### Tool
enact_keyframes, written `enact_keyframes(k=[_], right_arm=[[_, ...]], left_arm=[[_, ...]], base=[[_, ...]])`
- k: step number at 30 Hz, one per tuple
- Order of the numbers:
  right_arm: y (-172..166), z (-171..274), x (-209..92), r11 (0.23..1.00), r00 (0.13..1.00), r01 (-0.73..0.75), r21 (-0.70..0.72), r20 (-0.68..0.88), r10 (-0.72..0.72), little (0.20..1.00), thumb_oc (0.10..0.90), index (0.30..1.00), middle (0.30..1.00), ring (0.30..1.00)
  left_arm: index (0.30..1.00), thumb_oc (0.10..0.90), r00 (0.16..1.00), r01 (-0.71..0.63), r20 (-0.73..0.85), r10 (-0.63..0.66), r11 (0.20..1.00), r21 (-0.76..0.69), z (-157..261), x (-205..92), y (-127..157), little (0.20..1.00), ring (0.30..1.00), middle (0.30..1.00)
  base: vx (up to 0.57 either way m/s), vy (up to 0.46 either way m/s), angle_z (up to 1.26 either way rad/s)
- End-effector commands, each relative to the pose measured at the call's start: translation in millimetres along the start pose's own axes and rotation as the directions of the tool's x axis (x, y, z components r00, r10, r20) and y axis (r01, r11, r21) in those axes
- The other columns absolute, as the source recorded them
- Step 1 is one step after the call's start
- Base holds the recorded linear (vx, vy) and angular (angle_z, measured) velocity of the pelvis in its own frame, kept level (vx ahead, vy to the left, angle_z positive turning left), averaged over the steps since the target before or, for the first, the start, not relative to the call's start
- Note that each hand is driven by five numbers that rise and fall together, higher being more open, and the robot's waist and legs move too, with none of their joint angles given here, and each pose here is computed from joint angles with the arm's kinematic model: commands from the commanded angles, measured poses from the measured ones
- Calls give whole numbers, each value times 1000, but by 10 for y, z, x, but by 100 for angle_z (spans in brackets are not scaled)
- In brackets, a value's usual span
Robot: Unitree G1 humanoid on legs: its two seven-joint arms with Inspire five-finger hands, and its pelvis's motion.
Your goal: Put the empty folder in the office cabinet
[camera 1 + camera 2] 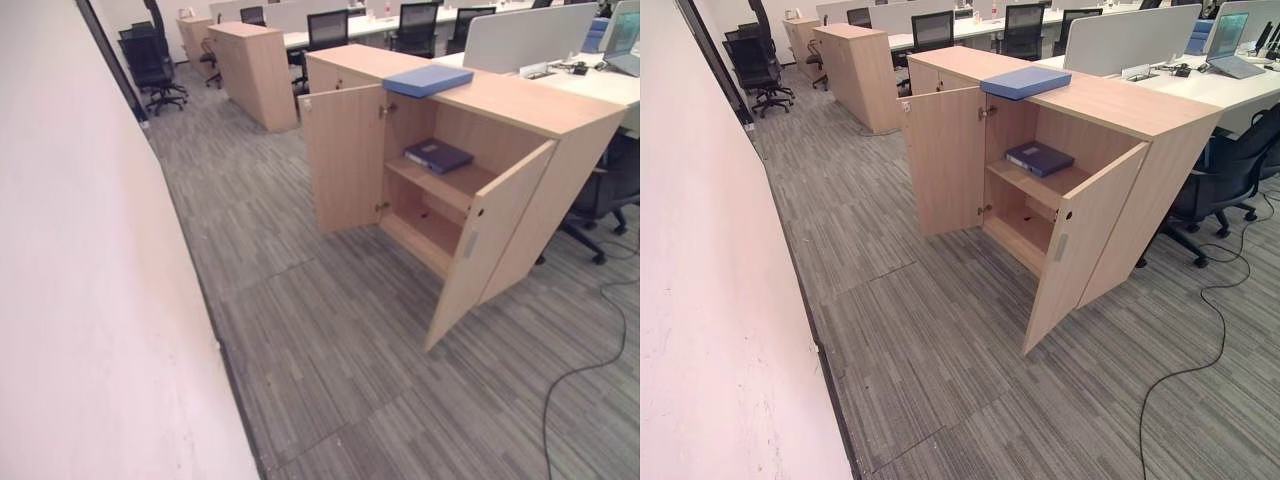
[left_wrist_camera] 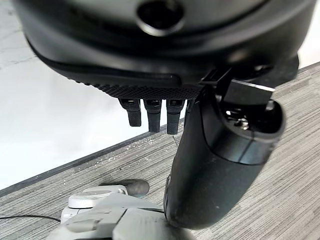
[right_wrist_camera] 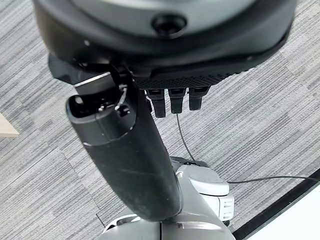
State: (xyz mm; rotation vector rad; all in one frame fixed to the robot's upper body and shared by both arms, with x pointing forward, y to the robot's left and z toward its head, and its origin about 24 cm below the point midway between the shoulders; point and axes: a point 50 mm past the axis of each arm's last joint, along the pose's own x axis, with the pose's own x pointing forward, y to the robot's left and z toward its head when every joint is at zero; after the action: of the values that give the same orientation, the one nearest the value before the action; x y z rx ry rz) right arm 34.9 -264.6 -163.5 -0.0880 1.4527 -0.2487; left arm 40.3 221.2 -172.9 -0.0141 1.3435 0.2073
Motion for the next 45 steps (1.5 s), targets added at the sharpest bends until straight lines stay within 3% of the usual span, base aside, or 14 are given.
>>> enact_keyframes(k=[1,7,12,27,33,45], right_arm=[[-76,137,-6,998,1000,10,-62,5,-10,900,800,900,900,900],[-57,139,-5,998,1000,7,-69,4,-7,900,800,900,900,900],[-29,153,-3,996,1000,-13,-85,-4,12,900,800,900,900,900],[52,297,-4,979,998,-45,-197,24,50,900,800,900,900,900],[-204,454,-39,978,998,47,-202,58,-35,900,800,900,900,900],[-117,244,-13,973,998,53,-226,36,-46,900,800,900,900,900]], left_arm=[[900,800,996,-17,-91,15,1000,-16,-176,-28,151,900,900,900],[900,800,997,-23,-74,27,998,50,-122,-20,151,900,900,900],[900,800,998,-14,-64,26,983,185,-53,-6,112,900,900,900],[900,800,999,13,-33,-7,983,183,73,13,40,900,900,900],[900,800,999,5,47,-14,985,175,269,29,-79,900,900,900],[900,800,1000,-16,-9,17,992,127,9,7,-38,900,900,900]], base=[[16,-1,-4],[8,0,-4],[0,0,0],[9,-70,3],[-57,-137,21],[228,78,1]])
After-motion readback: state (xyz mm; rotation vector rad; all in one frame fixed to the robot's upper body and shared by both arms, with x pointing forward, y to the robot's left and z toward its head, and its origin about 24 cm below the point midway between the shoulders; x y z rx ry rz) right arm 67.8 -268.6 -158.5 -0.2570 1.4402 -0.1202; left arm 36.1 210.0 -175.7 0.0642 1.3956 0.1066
